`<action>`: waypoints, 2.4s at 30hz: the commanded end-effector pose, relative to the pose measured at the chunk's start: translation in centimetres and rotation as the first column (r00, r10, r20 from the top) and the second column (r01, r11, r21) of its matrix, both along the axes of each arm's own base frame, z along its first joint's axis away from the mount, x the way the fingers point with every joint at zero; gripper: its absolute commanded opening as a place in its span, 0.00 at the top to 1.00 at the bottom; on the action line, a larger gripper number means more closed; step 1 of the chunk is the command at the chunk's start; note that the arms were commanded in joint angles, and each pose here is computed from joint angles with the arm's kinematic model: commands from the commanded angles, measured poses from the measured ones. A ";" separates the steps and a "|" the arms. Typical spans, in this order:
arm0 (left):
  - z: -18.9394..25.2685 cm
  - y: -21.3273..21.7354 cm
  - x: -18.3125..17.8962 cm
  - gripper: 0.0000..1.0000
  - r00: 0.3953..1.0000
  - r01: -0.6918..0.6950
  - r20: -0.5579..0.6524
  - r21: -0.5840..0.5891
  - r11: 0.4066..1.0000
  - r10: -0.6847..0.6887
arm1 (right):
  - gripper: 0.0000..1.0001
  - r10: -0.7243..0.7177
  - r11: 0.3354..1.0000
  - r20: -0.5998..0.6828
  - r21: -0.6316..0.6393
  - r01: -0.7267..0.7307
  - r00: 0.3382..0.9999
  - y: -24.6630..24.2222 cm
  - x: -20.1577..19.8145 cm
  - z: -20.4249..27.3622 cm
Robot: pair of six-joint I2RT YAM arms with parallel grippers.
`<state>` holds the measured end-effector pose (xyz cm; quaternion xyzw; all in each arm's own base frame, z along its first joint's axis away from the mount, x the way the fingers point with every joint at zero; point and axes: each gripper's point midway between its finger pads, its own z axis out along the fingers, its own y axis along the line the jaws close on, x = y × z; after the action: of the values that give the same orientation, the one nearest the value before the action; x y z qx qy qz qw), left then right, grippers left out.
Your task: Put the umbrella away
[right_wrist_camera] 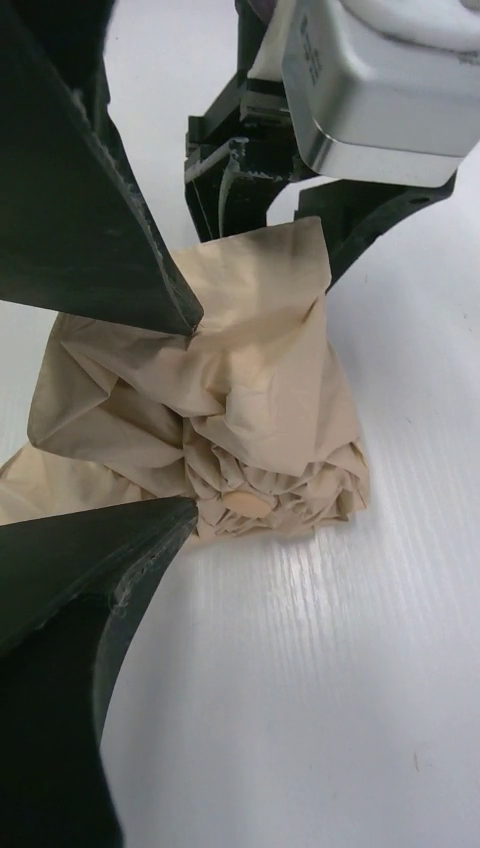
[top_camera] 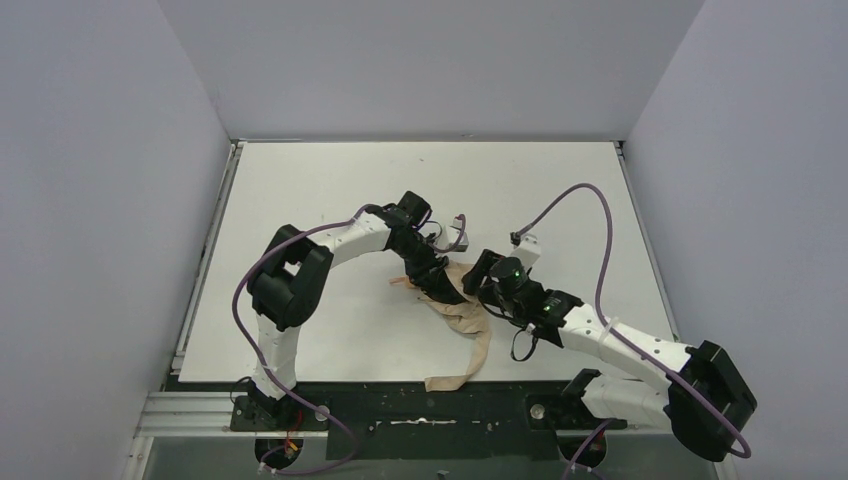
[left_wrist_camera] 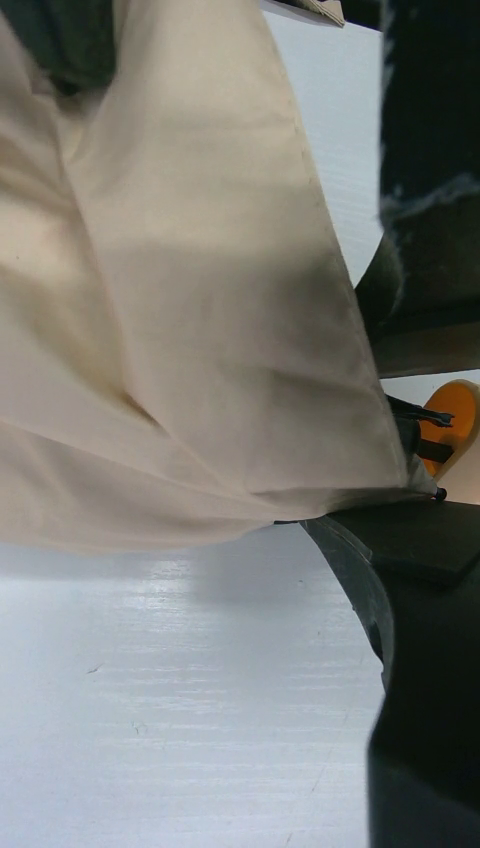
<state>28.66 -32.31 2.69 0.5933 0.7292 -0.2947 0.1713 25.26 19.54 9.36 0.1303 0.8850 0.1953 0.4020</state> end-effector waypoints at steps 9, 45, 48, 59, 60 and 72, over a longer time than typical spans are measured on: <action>-0.4 0.6 0.5 0.92 0.999 -0.014 0.034 0.066 0.998 0.012 | 0.47 0.064 0.989 0.049 0.128 -0.070 0.997 2.4 -1.0 2.1; -0.1 0.3 0.3 0.94 0.991 0.015 0.133 0.075 0.997 -0.025 | 0.56 0.274 0.931 -0.010 -0.250 -0.268 0.962 0.6 -4.2 -1.1; -0.2 0.3 0.3 0.95 0.989 0.017 0.142 0.082 0.996 -0.029 | 0.44 0.288 0.919 0.073 -0.302 -0.253 0.955 -0.8 -3.7 2.5; -0.1 0.6 1.6 1.00 0.977 -0.023 0.213 0.092 0.996 0.003 | 0.33 0.158 0.946 0.057 -0.294 -0.134 0.986 -6.3 -2.2 5.1; -0.1 0.6 1.8 1.00 0.976 -0.037 0.217 0.095 0.995 0.016 | 0.33 0.159 0.951 0.027 -0.273 -0.146 0.987 -6.1 -2.7 4.5; 0.2 1.6 5.2 1.00 0.957 -0.205 0.231 0.105 0.973 0.177 | 0.41 -0.058 0.996 -0.204 -0.084 0.041 0.977 -5.0 -8.9 -3.3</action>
<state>31.13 -31.86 3.03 0.5817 0.7547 -0.2055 0.2233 17.16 14.05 6.96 0.0810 0.9345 0.1240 0.3238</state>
